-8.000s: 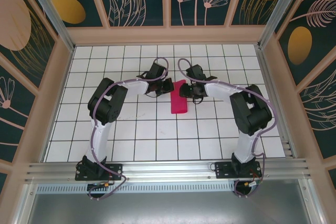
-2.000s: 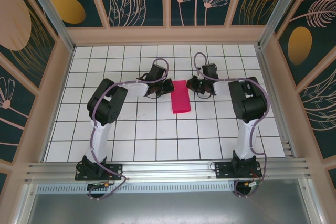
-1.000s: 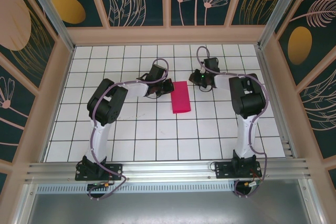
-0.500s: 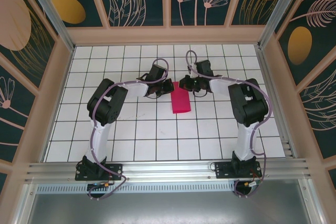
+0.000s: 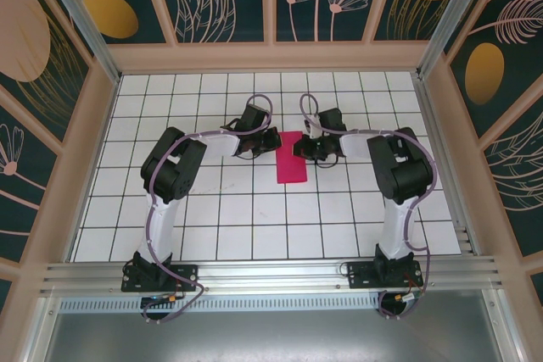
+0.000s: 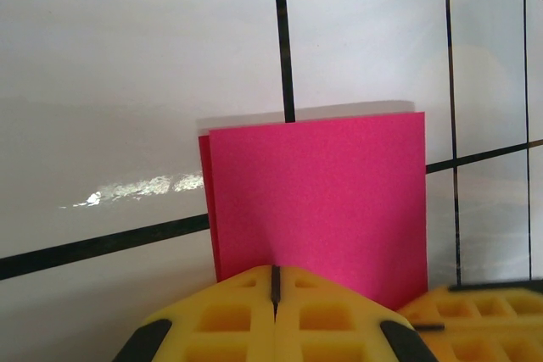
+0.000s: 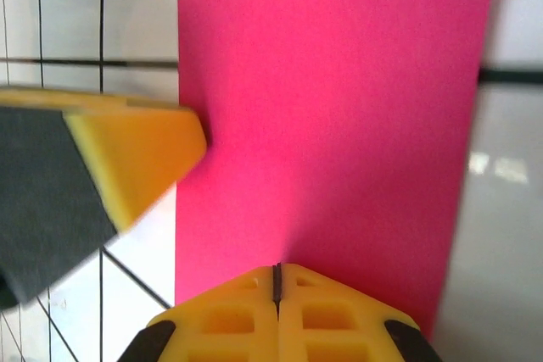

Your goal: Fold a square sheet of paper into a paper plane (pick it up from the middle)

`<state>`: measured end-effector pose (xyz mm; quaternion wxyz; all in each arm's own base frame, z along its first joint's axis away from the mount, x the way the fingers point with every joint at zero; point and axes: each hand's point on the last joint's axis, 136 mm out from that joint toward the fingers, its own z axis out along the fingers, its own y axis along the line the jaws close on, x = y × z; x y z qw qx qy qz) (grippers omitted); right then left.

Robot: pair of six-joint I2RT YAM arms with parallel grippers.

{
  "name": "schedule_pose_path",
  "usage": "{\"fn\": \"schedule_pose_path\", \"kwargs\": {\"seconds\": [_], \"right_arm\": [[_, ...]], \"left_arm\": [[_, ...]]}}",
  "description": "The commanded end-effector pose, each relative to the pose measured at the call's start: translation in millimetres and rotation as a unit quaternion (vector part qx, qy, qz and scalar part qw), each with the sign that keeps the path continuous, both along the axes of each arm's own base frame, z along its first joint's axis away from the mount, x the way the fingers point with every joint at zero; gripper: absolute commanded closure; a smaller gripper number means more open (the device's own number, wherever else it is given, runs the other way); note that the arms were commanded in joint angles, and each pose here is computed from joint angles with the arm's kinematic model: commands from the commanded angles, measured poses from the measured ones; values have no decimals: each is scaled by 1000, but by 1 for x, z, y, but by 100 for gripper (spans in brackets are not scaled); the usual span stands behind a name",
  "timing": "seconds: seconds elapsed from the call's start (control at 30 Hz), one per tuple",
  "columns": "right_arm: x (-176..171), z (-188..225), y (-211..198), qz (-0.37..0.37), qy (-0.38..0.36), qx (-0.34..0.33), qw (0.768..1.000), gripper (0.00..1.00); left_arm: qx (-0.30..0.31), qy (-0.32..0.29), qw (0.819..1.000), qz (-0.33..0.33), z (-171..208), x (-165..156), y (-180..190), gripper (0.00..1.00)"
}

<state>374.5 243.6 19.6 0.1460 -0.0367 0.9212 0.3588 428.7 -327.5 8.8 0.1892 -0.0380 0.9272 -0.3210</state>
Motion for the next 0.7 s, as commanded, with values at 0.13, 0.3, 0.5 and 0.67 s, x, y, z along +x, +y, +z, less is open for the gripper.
{"fn": "schedule_pose_path", "kwargs": {"seconds": [0.13,0.3,0.5,0.67], "right_arm": [[-80,-19,-32,4,81,-39,996,100],[-102,-19,-33,11,85,-39,996,100],[-100,-17,-32,2,72,-36,997,100],[-91,-16,-10,-24,66,-28,997,100]], "left_arm": [[187,158,969,40,-122,-72,84,100],[188,154,969,39,-120,-69,83,100],[164,123,978,25,-93,-47,66,100],[105,54,993,7,-22,-7,32,90]]}}
